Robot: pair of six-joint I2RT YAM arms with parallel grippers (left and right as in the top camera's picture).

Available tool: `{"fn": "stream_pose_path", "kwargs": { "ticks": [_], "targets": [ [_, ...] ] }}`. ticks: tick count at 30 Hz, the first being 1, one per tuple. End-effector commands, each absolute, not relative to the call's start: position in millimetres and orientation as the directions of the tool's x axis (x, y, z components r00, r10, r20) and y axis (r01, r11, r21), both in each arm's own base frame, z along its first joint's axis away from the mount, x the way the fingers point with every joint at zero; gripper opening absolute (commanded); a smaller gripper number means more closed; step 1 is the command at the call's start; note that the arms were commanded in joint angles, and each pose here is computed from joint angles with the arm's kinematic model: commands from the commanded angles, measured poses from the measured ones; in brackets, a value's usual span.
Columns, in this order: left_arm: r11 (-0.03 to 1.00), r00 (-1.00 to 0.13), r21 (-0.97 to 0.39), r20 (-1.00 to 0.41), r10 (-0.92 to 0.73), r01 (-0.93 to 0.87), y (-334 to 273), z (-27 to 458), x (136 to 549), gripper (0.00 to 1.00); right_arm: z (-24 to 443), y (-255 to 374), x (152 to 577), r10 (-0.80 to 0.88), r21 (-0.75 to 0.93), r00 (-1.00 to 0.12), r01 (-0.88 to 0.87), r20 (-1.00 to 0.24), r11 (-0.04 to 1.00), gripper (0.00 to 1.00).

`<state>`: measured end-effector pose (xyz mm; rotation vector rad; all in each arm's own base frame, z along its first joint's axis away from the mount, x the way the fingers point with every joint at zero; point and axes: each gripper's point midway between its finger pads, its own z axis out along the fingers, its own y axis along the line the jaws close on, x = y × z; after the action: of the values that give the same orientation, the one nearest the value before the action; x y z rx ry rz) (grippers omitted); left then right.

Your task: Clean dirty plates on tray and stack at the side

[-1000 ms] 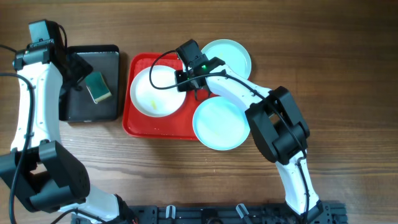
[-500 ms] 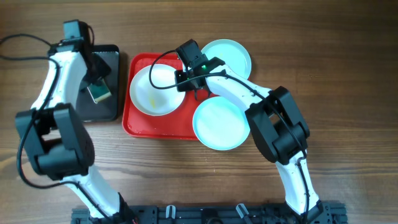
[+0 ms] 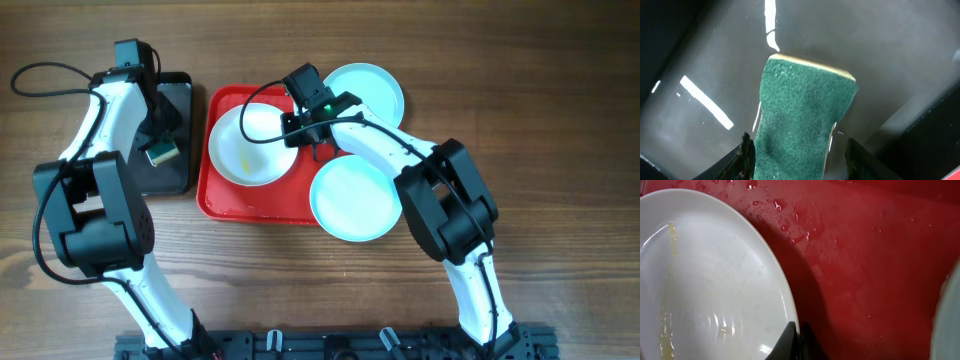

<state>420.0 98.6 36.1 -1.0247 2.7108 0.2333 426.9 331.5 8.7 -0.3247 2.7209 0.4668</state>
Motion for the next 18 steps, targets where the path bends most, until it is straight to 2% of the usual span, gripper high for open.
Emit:
{"fn": "stream_pose_path", "kwargs": {
  "ticks": [1, 9, 14, 16, 18],
  "targets": [
    [0.728, -0.717, 0.065, -0.259, -0.648, -0.682, 100.2, 23.6, 420.2, 0.54, 1.7, 333.4, 428.6, -0.162, 0.268, -0.91, -0.276, -0.381, 0.923, 0.04],
    [0.729, -0.723, 0.082, -0.238, -0.648, -0.68, 100.5, 4.5, 420.5, 0.49, 1.7, 333.4, 428.6, -0.162, 0.268, -0.91, -0.276, -0.381, 0.923, 0.04],
    [0.728, -0.728, 0.095, -0.222, -0.649, -0.679, 100.5, -3.8, 418.1, 0.41, 1.7, 333.4, 428.7, -0.161, 0.268, -0.91, -0.276, -0.381, 0.923, 0.04],
    [0.728, -0.727, 0.095, -0.223, -0.649, -0.679, 100.5, -3.8, 418.1, 0.29, 1.8, 333.5, 428.8, -0.16, 0.268, -0.911, -0.275, -0.381, 0.923, 0.04],
    [0.728, -0.727, 0.095, -0.223, -0.649, -0.679, 100.5, -3.7, 418.2, 0.09, 1.8, 333.5, 428.8, -0.16, 0.268, -0.911, -0.275, -0.381, 0.923, 0.04]
  ]
}}
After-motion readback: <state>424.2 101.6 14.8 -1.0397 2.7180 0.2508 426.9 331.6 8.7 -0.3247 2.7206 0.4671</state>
